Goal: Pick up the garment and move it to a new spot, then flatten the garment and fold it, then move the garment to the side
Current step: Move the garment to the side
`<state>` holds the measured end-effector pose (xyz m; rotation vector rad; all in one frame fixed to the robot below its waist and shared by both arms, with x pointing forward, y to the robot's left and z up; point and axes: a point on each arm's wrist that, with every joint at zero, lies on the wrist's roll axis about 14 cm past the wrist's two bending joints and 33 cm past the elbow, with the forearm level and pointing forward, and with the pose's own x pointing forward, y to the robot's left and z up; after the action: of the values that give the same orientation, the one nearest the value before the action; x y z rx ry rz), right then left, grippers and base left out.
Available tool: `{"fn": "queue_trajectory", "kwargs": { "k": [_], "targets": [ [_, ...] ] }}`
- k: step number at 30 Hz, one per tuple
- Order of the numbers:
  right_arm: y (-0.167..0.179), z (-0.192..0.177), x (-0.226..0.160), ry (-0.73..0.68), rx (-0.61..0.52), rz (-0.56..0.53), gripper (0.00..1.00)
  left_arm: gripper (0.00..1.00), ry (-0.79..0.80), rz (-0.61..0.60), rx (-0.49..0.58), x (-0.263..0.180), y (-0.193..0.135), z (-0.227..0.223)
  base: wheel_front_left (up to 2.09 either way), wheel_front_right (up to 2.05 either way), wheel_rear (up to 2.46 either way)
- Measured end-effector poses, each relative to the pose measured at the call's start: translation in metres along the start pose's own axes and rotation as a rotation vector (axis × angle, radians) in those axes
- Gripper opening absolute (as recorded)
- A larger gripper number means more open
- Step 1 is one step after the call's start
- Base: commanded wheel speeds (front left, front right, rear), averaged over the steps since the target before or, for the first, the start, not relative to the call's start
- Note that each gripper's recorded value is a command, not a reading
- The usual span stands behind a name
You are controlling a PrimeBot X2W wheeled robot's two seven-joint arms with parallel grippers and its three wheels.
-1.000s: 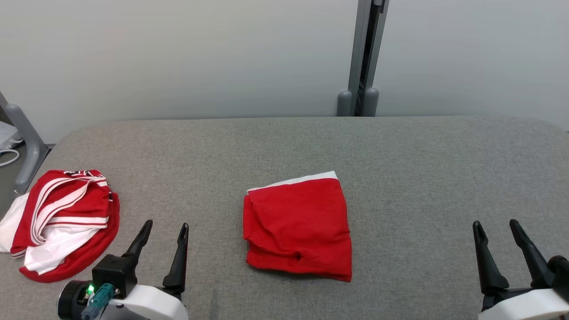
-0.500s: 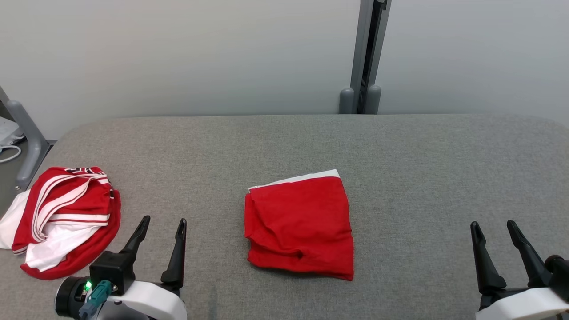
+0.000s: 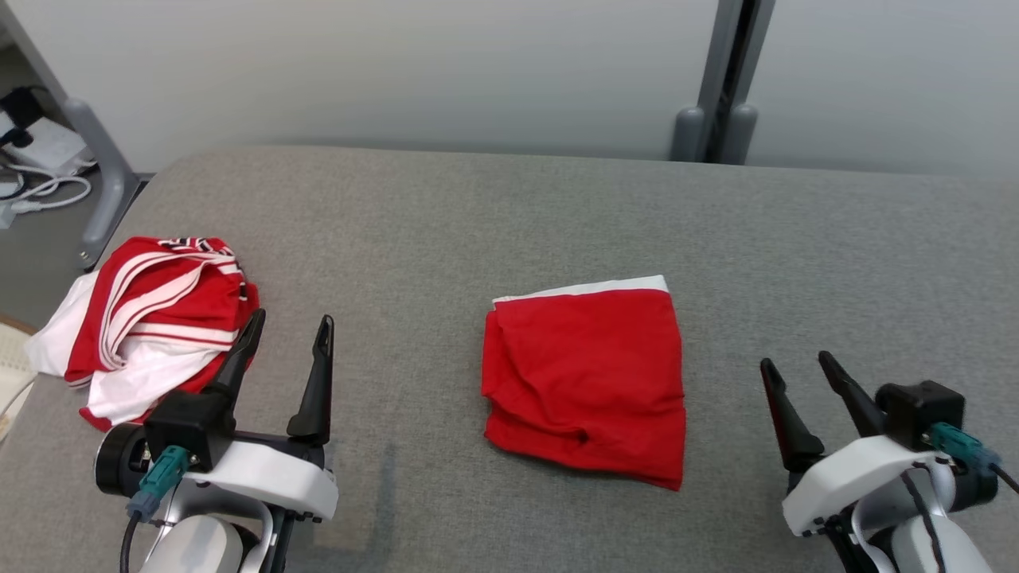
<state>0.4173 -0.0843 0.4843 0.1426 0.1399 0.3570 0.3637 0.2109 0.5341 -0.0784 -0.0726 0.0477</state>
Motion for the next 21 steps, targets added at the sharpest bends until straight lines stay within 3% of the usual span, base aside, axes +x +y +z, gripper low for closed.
{"fn": "queue_trajectory", "kwargs": {
  "k": [7, 14, 15, 16, 18, 21],
  "targets": [
    [0.037, -0.049, 0.044, 0.147, 0.022, 0.128, 1.0, 1.0, 0.006, 0.056, -0.002, 0.007, 0.018, -0.007, 0.0, 0.0, 0.0],
    [0.06, -0.091, 0.062, 0.28, 0.044, 0.191, 1.0, 1.0, 0.022, 0.106, -0.003, 0.006, 0.033, -0.015, 0.0, 0.0, 0.0],
    [0.062, -0.094, 0.064, 0.289, 0.051, 0.194, 0.89, 1.0, 0.025, 0.112, -0.003, 0.006, 0.034, -0.017, 0.0, 0.0, 0.0],
    [0.064, -0.098, 0.064, 0.302, 0.058, 0.197, 0.45, 1.0, 0.024, 0.115, -0.003, 0.006, 0.035, -0.017, 0.0, 0.0, 0.0],
    [0.067, -0.104, 0.064, 0.33, 0.063, 0.203, 0.0, 1.0, 0.022, 0.119, -0.004, 0.006, 0.036, -0.017, 0.0, 0.0, 0.0],
    [0.066, -0.104, 0.064, 0.327, 0.068, 0.203, 0.0, 1.0, 0.016, 0.119, -0.006, 0.009, 0.036, -0.016, 0.0, 0.0, 0.0]
  ]
}}
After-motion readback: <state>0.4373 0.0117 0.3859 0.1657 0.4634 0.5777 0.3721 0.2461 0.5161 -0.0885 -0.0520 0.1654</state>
